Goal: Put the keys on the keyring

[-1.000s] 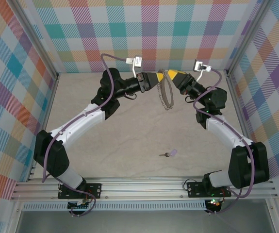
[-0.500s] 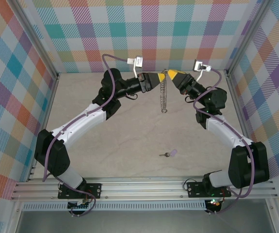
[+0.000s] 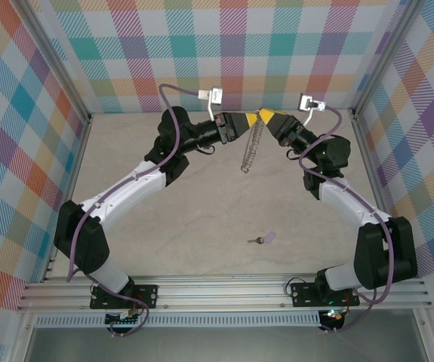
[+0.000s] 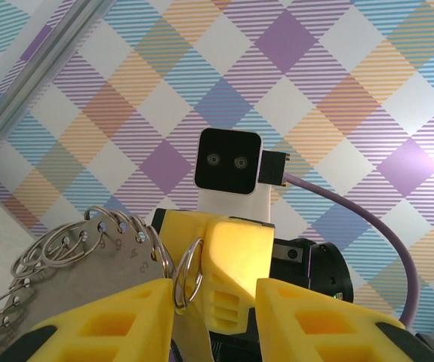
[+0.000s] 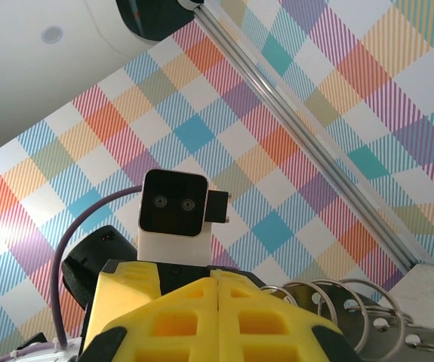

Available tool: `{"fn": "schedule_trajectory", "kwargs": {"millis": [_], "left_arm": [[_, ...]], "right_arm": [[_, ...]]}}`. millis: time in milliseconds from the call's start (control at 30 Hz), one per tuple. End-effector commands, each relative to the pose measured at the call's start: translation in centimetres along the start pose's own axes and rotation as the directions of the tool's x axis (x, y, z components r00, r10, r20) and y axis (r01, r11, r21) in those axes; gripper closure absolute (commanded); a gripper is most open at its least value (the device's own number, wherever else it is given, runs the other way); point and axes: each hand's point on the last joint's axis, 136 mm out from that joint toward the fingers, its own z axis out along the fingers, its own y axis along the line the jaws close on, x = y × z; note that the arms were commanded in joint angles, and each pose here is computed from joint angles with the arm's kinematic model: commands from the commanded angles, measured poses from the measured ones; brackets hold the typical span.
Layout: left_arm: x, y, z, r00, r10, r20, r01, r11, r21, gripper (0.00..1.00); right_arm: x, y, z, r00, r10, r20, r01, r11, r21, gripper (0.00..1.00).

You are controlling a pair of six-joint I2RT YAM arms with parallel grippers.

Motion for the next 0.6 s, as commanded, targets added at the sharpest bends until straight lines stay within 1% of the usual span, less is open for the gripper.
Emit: {"fn": "schedule_trajectory", "kwargs": {"millis": [0,100,167,467,567], "left_arm": [[-0.5,-1.73,0.71,0.999,0.046,0.015,-0.047,0.997,0.061,0.7],[-0.55,-1.71,0.78,0.999,0.047,0.015,-0.048,0.997,0.063,0.75],[-0.49,-1.6,0.87,0.999,0.046,0.014,-0.046,0.997,0.063,0.81],[-0.78,-1.77,0.92,0.998,0.051,0.028,-0.053,0.996,0.066,0.91],[-0.93,-1.79,0.94,0.998,0.053,0.034,-0.055,0.996,0.064,0.95]], "right_arm": [[-1.02,2.81,0.51,0.998,-0.06,0.017,0.062,0.995,-0.082,1.0],[-1.05,2.81,0.51,0.998,-0.06,0.018,0.062,0.995,-0.082,1.0],[-1.02,2.76,0.48,0.998,-0.062,0.016,0.063,0.995,-0.08,1.0],[-0.71,2.63,0.38,0.998,-0.057,0.004,0.057,0.996,-0.074,1.0],[-0.45,2.49,0.34,0.999,-0.051,-0.006,0.051,0.996,-0.069,1.0]]}}
